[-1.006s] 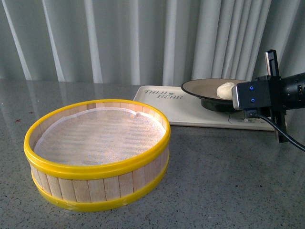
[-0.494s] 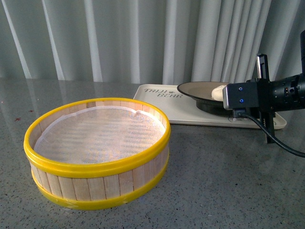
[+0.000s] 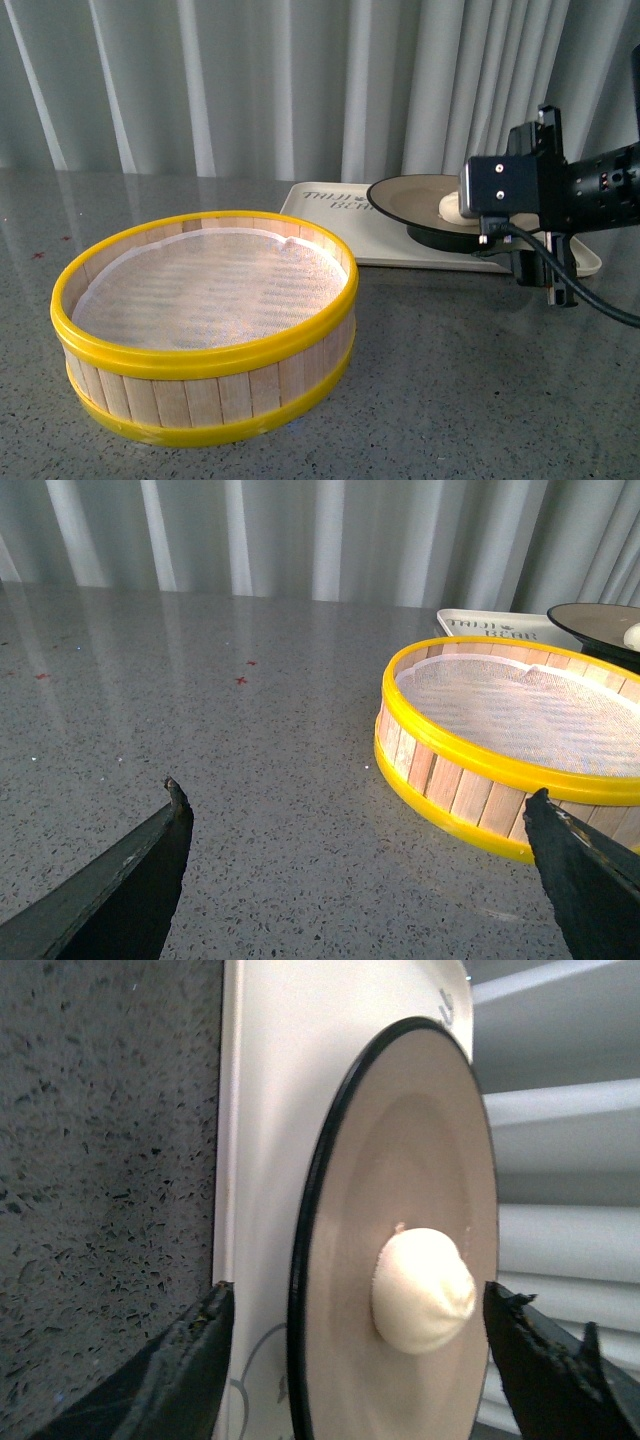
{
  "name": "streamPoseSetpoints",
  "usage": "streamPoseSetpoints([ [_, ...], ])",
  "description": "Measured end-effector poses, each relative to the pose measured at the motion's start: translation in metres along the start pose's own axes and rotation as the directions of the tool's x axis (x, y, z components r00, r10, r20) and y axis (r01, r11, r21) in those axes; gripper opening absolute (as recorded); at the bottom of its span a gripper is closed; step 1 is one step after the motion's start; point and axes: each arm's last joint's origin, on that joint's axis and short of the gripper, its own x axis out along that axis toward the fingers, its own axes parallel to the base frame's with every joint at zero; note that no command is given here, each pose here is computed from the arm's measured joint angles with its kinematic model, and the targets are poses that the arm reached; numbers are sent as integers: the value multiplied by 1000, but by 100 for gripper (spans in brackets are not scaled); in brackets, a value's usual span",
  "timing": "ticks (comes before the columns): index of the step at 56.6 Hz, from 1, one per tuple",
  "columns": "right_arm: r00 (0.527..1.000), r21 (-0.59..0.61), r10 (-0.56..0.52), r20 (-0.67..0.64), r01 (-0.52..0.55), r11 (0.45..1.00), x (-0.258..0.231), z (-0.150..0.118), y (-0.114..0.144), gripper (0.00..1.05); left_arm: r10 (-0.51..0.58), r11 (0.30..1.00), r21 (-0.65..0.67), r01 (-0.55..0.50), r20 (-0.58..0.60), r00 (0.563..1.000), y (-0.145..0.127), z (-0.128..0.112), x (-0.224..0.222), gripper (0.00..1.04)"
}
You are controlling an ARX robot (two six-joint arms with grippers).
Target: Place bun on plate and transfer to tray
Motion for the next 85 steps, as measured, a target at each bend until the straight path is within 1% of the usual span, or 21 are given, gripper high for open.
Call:
streamPoseSetpoints([
  [8,994,41,-108,-9,108,993,-30,17,-13,97,0,1000,0,0,0,1000,0,0,0,98],
  [11,987,68,-154,-35,156,985,-41,23,-18,97,0,1000,0,0,0,1000,0,0,0,98],
  [14,974,134,-210,-79,220,966,-57,31,-21,95,0,1000,0,0,0,1000,0,0,0,98],
  [16,963,213,-247,-111,266,940,-70,37,-22,96,0,1000,0,0,0,1000,0,0,0,98],
  [21,951,318,-289,-111,310,896,-86,45,-28,96,0,1000,0,0,0,1000,0,0,0,98],
  [23,934,373,-327,-145,358,856,-88,47,-29,94,0,1000,0,0,0,1000,0,0,0,98],
  [25,875,460,-419,-242,483,745,-92,48,-27,87,0,1000,0,0,0,1000,0,0,0,98],
  [26,859,484,-437,-266,511,710,-93,48,-25,85,0,1000,0,0,0,1000,0,0,0,98],
  [28,806,579,-486,-339,586,567,-96,46,-14,78,0,1000,0,0,0,1000,0,0,0,98],
  [29,789,627,-497,-361,600,497,-98,46,-7,75,0,1000,0,0,0,1000,0,0,0,98],
  [30,783,635,-500,-370,606,479,-99,45,-3,73,0,1000,0,0,0,1000,0,0,0,98],
  [31,775,690,-503,-382,601,403,-102,45,4,70,4,1000,0,-4,0,1000,0,0,0,98],
  [32,771,726,-503,-389,593,348,-104,45,11,66,4,1000,0,-4,0,1000,0,0,0,98],
  [33,771,743,-503,-391,587,323,-106,45,14,64,2,1000,0,-2,0,1000,0,0,0,98],
  [36,769,810,-504,-394,550,206,-115,45,30,54,3,1000,0,-3,0,1000,0,0,0,98],
  [40,766,843,-508,-395,521,131,-127,47,45,41,0,1000,0,0,0,1000,0,0,0,98],
  [45,761,856,-510,-402,509,85,-139,48,60,27,0,1000,0,0,0,1000,0,0,0,98],
  [53,776,874,-500,-384,480,73,-155,51,86,2,0,1000,0,0,0,1000,0,0,0,98],
  [61,768,869,-498,-402,492,57,-173,49,106,2,0,1000,0,0,0,1000,0,0,0,98],
  [72,768,871,-501,-399,488,56,-193,58,133,2,0,1000,0,0,0,1000,0,0,0,98],
  [85,770,871,-498,-400,488,55,-208,65,152,2,0,1000,0,0,0,1000,0,0,0,98],
])
